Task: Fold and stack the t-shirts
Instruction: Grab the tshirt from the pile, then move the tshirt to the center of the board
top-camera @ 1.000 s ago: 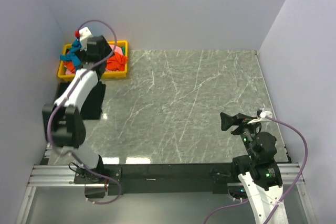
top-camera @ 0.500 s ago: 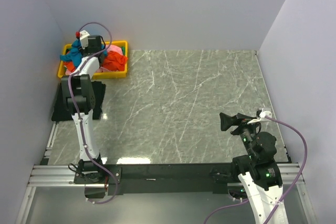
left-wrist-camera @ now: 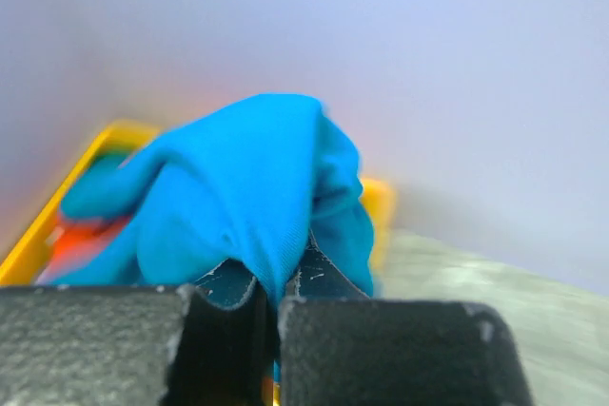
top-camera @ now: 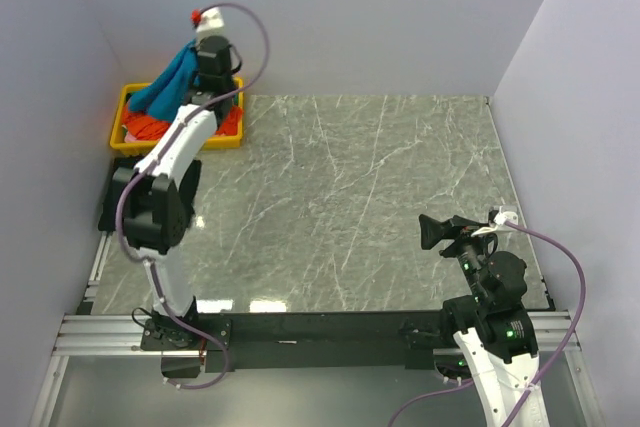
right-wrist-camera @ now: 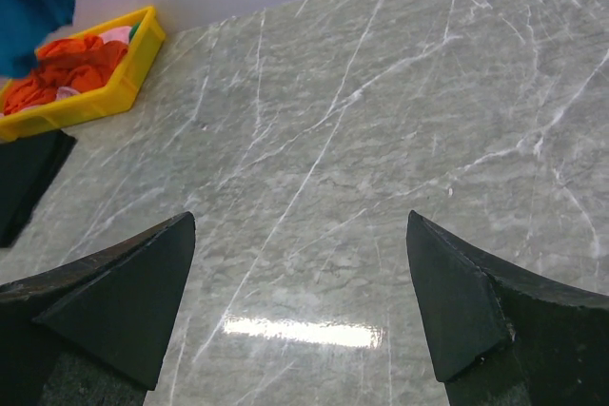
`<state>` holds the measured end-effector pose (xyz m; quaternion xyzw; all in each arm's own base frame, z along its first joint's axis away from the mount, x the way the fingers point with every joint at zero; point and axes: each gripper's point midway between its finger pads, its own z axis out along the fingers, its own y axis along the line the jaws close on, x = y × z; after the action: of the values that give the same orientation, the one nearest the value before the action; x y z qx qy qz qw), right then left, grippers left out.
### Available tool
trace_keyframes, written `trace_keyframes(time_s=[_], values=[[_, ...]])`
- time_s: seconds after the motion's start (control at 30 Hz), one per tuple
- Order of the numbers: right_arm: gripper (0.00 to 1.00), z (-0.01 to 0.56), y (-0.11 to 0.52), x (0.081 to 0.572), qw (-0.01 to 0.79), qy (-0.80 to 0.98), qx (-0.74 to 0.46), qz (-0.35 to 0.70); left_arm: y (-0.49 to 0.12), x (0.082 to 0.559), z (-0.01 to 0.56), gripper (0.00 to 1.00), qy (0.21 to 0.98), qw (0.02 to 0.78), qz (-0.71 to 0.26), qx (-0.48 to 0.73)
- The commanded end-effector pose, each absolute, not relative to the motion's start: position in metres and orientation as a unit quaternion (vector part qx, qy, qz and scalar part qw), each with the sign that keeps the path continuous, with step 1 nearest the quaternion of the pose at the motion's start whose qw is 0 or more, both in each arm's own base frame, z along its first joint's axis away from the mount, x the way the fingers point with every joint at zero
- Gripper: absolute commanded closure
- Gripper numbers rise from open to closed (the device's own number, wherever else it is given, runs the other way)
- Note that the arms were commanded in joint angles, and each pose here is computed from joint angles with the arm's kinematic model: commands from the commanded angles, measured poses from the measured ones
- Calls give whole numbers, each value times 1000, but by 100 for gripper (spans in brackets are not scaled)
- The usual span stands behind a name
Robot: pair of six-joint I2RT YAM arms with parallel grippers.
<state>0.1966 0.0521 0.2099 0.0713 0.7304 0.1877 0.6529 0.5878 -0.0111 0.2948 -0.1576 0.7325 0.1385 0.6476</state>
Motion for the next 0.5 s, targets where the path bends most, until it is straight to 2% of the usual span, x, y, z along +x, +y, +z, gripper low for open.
trace_keyframes(time_s=[0.0, 0.17, 0.2, 0.27, 0.37, 0.47], values=[[2, 265, 45, 168, 752, 626, 49, 202, -69, 540, 444, 99, 653, 746, 73, -107], [2, 295, 40, 158, 775, 598, 49, 198, -166, 481, 499, 99, 644, 763, -45, -16], [2, 299, 40, 157, 777, 595, 50, 200, -191, 461, 517, 99, 631, 770, -94, 3], [2, 311, 36, 153, 781, 589, 61, 199, -215, 443, 524, 99, 629, 763, -144, 31], [3, 322, 36, 148, 773, 596, 68, 206, -242, 416, 514, 97, 635, 735, -234, 51], [2, 326, 41, 142, 756, 616, 57, 214, -243, 405, 463, 94, 675, 690, -258, 30]])
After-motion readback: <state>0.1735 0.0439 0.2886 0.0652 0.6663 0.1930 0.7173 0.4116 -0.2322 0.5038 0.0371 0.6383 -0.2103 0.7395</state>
